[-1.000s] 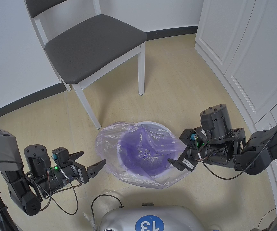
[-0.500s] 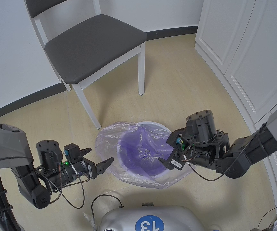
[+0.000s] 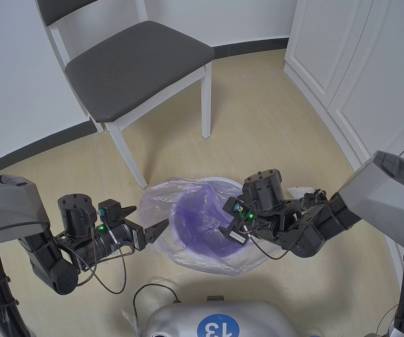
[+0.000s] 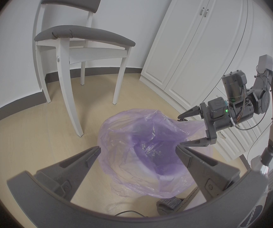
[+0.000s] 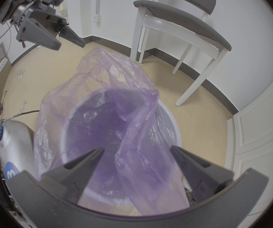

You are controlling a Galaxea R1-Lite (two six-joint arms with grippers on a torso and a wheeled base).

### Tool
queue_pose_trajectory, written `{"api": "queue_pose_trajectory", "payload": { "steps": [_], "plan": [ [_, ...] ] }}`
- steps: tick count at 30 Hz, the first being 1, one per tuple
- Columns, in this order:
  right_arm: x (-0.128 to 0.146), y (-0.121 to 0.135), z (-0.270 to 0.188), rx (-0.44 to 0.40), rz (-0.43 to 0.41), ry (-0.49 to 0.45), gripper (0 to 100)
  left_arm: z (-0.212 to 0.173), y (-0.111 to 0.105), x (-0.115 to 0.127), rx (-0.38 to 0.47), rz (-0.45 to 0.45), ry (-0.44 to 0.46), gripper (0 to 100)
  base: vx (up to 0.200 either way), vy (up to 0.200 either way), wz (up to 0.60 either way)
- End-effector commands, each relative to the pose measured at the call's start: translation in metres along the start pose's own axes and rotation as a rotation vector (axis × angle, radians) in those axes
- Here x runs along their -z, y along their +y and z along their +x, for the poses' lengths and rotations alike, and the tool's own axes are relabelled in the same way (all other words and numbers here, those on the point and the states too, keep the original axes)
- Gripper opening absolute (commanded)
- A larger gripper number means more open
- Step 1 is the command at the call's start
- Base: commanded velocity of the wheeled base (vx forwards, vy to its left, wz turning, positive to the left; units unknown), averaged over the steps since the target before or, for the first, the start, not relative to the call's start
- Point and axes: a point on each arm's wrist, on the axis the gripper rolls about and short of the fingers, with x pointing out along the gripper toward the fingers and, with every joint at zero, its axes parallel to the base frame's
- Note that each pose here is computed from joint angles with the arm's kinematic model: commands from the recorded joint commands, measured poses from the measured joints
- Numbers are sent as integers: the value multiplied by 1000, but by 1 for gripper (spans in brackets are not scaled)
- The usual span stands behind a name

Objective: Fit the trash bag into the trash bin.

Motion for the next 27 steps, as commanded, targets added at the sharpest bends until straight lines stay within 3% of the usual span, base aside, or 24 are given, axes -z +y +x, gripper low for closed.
{"api": "queue_pose_trajectory", "payload": {
  "steps": [1, 8, 16, 27],
  "plan": [
    [7, 1, 8, 0, 3, 16, 0, 6, 2, -2, -1, 3, -11, 100, 0, 0, 0],
    [-4, -30, -9, 67, 43, -31, 0, 25, 6, -11, -1, -8, 41, 100, 0, 0, 0],
    [-7, -44, -11, 104, 61, -43, 0, 48, 11, -15, 1, 45, 112, 100, 0, 0, 0],
    [-4, -68, -2, 164, 88, -49, 0, 77, 25, -18, -51, 38, 110, 100, 0, 0, 0]
  ]
}}
